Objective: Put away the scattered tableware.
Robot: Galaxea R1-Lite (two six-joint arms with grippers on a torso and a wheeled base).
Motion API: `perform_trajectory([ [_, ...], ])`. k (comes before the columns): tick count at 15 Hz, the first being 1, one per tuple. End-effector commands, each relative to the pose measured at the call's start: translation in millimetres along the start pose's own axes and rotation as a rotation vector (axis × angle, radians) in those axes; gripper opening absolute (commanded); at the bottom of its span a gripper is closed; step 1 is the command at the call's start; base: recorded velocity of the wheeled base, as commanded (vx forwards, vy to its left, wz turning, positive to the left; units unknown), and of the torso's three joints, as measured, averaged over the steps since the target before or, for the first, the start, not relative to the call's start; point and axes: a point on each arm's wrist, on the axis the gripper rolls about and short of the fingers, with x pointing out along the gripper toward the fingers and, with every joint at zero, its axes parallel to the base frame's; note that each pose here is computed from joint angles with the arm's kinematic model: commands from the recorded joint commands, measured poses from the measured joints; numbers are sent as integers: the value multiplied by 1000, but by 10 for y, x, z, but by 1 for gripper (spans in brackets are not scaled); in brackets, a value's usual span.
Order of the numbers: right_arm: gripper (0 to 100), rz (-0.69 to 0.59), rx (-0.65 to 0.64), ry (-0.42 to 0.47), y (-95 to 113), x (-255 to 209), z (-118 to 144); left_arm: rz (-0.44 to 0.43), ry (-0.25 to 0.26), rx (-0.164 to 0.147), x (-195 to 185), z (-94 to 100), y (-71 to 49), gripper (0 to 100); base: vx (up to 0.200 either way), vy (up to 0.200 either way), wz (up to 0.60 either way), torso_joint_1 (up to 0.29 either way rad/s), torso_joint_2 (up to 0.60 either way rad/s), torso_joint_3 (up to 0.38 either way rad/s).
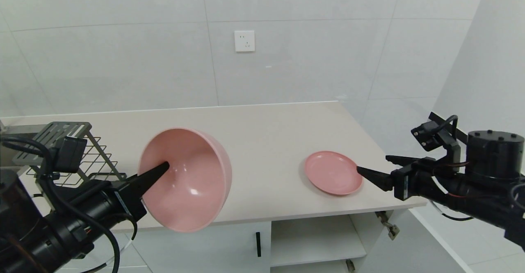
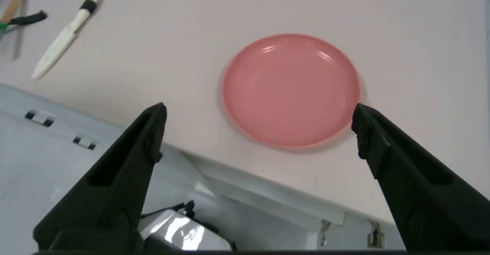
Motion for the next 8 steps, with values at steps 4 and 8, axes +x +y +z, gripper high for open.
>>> perform_trajectory([
  [4, 100, -25, 139, 74, -182, 427, -267, 1, 7, 0, 12, -11, 4, 0, 0, 0, 0, 0, 0, 0],
  [8, 100, -89, 140, 83, -472, 759, -497, 2, 12, -1, 20, -18, 7, 0, 0, 0, 0, 0, 0, 0],
])
